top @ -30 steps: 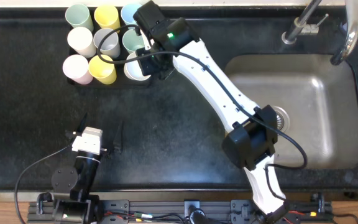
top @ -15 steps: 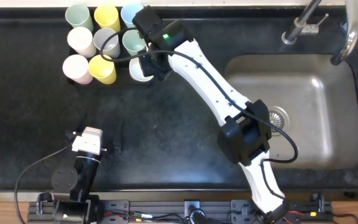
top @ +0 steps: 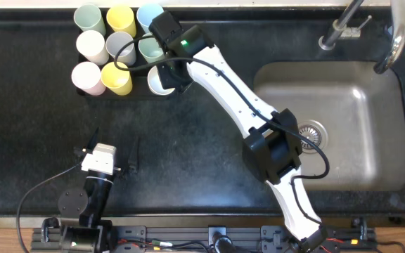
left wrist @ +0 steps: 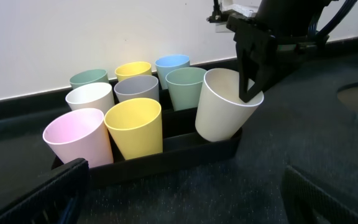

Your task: Store Cups

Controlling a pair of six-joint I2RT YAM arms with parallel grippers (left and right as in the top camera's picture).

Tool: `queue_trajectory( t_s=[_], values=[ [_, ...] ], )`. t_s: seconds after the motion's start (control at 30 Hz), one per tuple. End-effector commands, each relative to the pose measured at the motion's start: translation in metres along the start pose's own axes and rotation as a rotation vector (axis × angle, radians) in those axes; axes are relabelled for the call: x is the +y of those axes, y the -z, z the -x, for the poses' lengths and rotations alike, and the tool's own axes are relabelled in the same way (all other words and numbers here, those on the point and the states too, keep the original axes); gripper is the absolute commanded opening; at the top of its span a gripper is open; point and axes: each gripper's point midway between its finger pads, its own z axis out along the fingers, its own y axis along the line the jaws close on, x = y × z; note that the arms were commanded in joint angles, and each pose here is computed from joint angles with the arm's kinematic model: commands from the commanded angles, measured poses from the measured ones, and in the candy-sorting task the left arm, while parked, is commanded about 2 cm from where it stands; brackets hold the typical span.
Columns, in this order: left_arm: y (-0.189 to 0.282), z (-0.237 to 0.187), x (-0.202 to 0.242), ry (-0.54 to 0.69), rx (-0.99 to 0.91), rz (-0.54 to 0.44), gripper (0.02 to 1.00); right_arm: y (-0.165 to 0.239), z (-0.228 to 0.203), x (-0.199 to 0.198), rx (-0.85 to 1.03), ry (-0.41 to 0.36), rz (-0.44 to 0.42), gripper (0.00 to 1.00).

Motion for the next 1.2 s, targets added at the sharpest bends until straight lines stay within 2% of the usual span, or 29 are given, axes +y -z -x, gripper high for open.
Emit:
queue_trajectory(
  t_s=[0.03,0.27,0.47,0.57,0.63,0.7,0.83,0.97,1.1,1.2],
  values=[
    [0.000,0.000,-0.001,-0.018,-0.004,-0.007,1.000,0.005,0.007,0.006,-0.032,0.003,0.002,0.042],
    [0.000,0.000,-0.001,-0.018,-0.004,-0.007,1.000,0.000,0.007,0.005,-0.027,0.003,0.000,0.045],
    [0.000,0.000,-0.001,-0.018,-0.004,-0.007,0.998,-0.006,0.007,0.005,-0.020,0.011,-0.003,0.088],
    [0.000,0.000,-0.001,-0.018,-0.004,-0.007,1.000,-0.006,0.008,0.005,-0.024,0.014,-0.001,0.141],
    [0.000,0.000,-0.001,-0.018,-0.004,-0.007,1.000,-0.006,0.008,0.004,-0.025,0.013,-0.001,0.237],
    [0.000,0.000,-0.001,-0.018,-0.004,-0.007,0.998,-0.006,0.009,0.005,-0.028,0.014,0.000,0.290],
    [0.000,0.000,-0.001,-0.018,-0.004,-0.007,1.000,-0.003,0.010,0.005,-0.035,0.017,0.003,0.358],
    [0.000,0.000,-0.001,-0.018,-0.004,-0.007,1.000,0.032,0.023,0.001,-0.103,0.030,0.019,0.457],
    [0.000,0.000,-0.001,-0.018,-0.004,-0.007,0.998,0.107,0.040,-0.011,-0.251,0.072,0.040,0.562],
    [0.000,0.000,-0.001,-0.018,-0.004,-0.007,1.000,0.175,0.042,-0.027,-0.371,0.118,0.021,0.636]
  ],
)
